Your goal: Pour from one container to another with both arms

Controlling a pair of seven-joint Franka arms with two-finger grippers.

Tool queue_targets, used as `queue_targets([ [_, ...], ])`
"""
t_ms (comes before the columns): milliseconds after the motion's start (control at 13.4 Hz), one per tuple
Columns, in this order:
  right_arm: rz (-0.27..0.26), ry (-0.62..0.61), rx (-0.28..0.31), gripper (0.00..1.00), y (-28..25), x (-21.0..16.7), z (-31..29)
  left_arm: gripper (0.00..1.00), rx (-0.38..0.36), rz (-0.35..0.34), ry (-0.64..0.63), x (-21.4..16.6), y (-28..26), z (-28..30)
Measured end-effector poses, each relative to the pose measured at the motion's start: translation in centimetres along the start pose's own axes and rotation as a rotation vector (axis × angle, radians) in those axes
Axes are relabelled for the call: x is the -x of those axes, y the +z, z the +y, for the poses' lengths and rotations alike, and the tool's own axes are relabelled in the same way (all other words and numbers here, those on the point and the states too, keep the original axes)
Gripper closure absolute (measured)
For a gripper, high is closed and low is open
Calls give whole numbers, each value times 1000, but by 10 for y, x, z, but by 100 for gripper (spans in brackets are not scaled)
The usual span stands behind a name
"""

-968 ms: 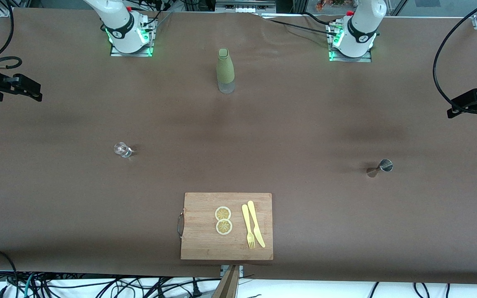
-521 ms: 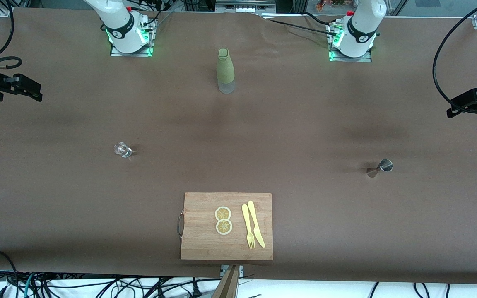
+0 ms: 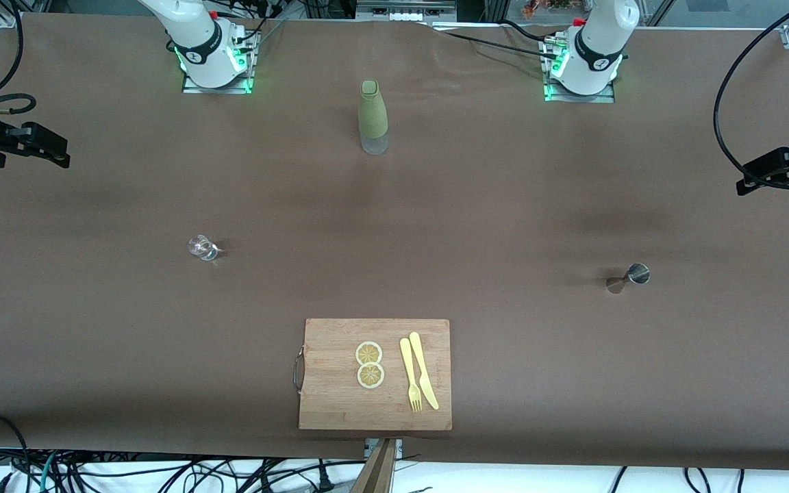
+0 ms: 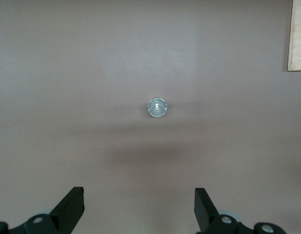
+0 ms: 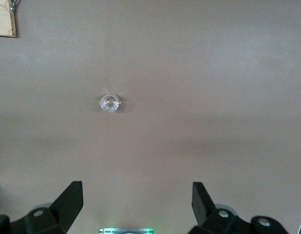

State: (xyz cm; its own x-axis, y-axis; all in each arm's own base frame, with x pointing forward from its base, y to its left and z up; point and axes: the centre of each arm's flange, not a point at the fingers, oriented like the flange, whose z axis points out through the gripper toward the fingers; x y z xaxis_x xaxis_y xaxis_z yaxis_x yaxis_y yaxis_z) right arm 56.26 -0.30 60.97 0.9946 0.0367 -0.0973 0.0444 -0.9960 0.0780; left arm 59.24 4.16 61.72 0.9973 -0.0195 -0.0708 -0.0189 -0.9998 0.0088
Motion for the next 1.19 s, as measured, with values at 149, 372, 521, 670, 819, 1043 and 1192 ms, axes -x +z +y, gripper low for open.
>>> queue_targets([
  [149,0,0,0,0,0,0,0,0,0,0,0,0,0,0],
  [372,0,0,0,0,0,0,0,0,0,-1,-1,0,0,0],
  [521,0,0,0,0,0,0,0,0,0,-1,-1,0,1,0],
  [670,0,1,0,0,0,0,1,0,0,-2,-1,0,1,0],
  [819,0,2,0,0,0,0,1,0,0,-3,-1,0,1,0],
  [1043,0,2,0,0,0,0,1,0,-5,-8,-2,0,3,-1],
  [1192,0,2,0,0,0,0,1,0,-12,-12,-3,-1,5,-2],
])
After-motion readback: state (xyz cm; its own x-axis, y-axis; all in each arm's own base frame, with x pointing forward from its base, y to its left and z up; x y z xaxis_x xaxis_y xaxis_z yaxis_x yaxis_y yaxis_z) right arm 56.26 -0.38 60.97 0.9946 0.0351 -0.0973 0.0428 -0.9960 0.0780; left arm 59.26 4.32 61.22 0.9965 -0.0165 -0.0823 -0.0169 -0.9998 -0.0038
